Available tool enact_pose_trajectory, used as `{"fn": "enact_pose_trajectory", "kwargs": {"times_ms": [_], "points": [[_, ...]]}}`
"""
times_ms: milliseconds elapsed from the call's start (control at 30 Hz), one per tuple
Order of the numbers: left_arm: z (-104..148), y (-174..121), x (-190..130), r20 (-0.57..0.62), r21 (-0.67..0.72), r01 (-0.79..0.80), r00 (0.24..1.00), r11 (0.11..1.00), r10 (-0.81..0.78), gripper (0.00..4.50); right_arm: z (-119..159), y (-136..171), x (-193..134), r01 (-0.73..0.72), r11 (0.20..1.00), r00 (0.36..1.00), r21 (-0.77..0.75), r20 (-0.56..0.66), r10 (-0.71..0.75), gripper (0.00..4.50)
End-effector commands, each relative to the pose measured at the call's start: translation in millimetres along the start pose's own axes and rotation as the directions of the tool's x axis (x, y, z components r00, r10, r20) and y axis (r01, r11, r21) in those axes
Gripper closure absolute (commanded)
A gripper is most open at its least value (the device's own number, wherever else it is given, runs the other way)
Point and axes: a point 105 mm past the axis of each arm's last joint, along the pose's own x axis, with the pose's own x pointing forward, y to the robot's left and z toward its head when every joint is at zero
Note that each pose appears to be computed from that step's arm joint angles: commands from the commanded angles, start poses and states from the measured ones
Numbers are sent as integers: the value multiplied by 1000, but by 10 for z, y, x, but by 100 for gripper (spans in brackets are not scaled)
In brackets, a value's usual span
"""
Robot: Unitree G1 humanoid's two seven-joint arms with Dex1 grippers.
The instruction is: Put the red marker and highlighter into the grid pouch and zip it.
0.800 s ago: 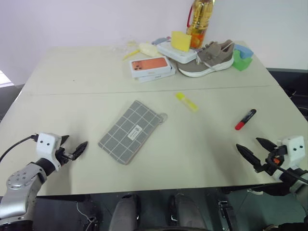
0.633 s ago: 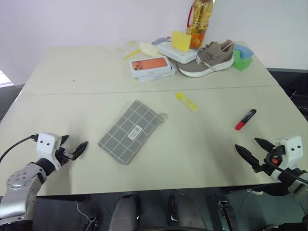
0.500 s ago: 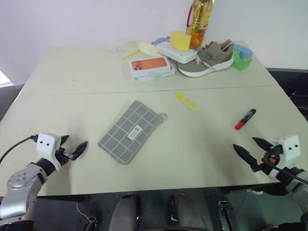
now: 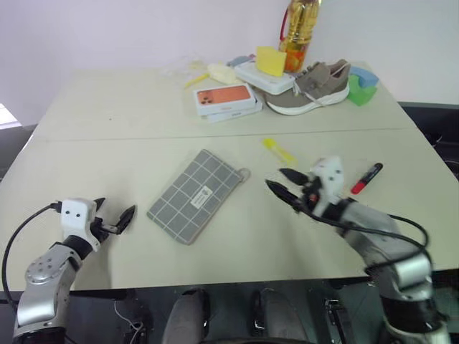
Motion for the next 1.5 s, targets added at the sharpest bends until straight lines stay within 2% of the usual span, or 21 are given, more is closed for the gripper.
{"fn": "enact_pose_trajectory", "kwargs": {"times_ms": [33, 67, 233, 367, 467, 533, 667, 800, 900, 1067, 1367, 1500], "points": [[127, -58, 53, 43, 37, 21, 999, 999, -22, 0, 88, 73, 276, 5, 1000, 1000, -16, 28, -5, 413], [141, -72, 66, 47, 42, 29, 998, 999, -31, 0, 74, 125, 419, -6, 1000, 1000, -19, 16, 6, 448], [191, -108, 59, 68, 63, 41, 997, 997, -45, 0, -49, 279, 860, -25, 999, 998, -21, -54, 24, 448], [213, -128, 8, 76, 82, 46, 996, 996, -53, 0, -167, 298, 969, -26, 999, 995, -19, -101, 23, 448], [225, -142, -84, 75, 109, 56, 995, 992, -64, 0, -377, 286, 1057, 1, 998, 981, 56, -195, 10, 448], [244, -183, -161, 67, 156, 84, 993, 984, -95, 0, -497, 204, 1096, 73, 991, 966, 114, -254, -43, 448], [333, -330, -278, 57, 265, 171, 980, 949, -192, 0, -519, 181, 1129, 118, 969, 961, 216, -269, -58, 448], [386, -580, -392, 14, 394, 317, 936, 863, -351, 0, -510, 198, 1136, 109, 970, 963, 217, -267, -48, 448], [373, -779, -524, -62, 525, 444, 871, 726, -488, 0, -524, 230, 1145, 101, 972, 962, 214, -271, -40, 448], [305, -961, -570, -136, 660, 524, 788, 538, -601, 0, -538, 296, 1159, 87, 973, 962, 213, -272, -27, 448], [119, -1294, -313, -162, 816, 441, 794, 372, -586, 0, -538, 318, 1169, 90, 973, 962, 214, -270, -30, 448], [120, -1376, -225, -110, 846, 364, 834, 389, -541, 0, -548, 306, 1164, 99, 972, 961, 211, -273, -38, 448]]}}
